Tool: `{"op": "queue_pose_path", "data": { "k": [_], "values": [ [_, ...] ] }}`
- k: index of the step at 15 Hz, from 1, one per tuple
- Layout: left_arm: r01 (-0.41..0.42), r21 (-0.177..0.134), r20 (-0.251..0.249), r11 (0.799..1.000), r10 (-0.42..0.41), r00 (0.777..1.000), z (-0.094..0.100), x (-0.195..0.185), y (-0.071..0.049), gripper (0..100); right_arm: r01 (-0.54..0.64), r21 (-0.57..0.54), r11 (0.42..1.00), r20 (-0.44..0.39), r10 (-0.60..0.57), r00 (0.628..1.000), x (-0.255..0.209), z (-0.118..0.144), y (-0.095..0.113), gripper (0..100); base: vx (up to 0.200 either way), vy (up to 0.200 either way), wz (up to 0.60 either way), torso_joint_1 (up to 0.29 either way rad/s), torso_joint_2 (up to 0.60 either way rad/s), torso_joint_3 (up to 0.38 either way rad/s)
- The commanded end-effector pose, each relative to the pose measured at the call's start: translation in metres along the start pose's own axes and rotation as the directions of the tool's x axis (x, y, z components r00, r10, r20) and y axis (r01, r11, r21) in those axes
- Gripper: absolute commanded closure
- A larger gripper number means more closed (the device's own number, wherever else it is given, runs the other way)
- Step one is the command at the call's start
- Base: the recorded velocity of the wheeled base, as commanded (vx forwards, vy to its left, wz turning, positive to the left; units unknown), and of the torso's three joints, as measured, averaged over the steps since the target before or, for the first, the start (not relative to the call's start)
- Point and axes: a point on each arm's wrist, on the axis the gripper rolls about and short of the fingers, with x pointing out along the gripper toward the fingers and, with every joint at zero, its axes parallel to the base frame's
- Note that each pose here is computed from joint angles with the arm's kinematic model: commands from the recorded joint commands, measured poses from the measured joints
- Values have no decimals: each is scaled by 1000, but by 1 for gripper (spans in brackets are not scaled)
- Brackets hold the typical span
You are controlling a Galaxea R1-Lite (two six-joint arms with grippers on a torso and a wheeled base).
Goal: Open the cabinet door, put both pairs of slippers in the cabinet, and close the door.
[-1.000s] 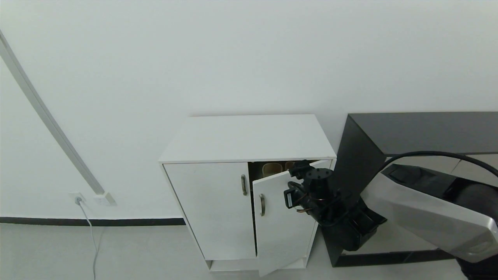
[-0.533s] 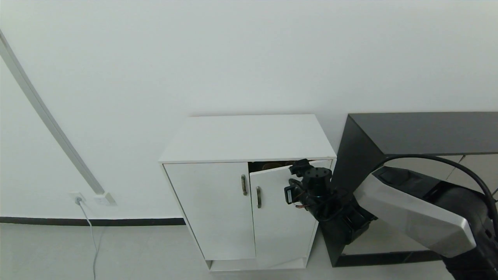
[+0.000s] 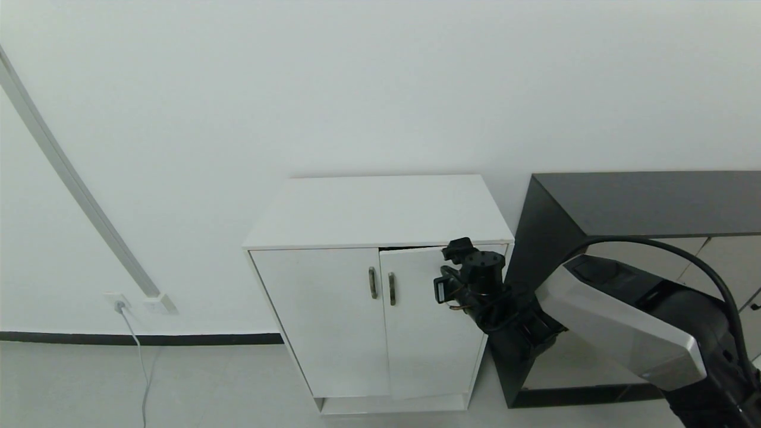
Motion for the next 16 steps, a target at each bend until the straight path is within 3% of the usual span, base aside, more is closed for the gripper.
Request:
{"op": "queue_pose_path", "data": {
  "k": [1,16],
  "values": [
    [0,0,-1,1000,0,1000,0,0,0,100,6,2,1000,4,-6,1000,5,-3,-1,100,0,0,0,0,0,0],
    [0,1,-1,1000,0,1000,0,0,0,100,18,9,1000,18,-18,1000,7,1,-7,100,0,0,0,0,0,0]
  ]
}}
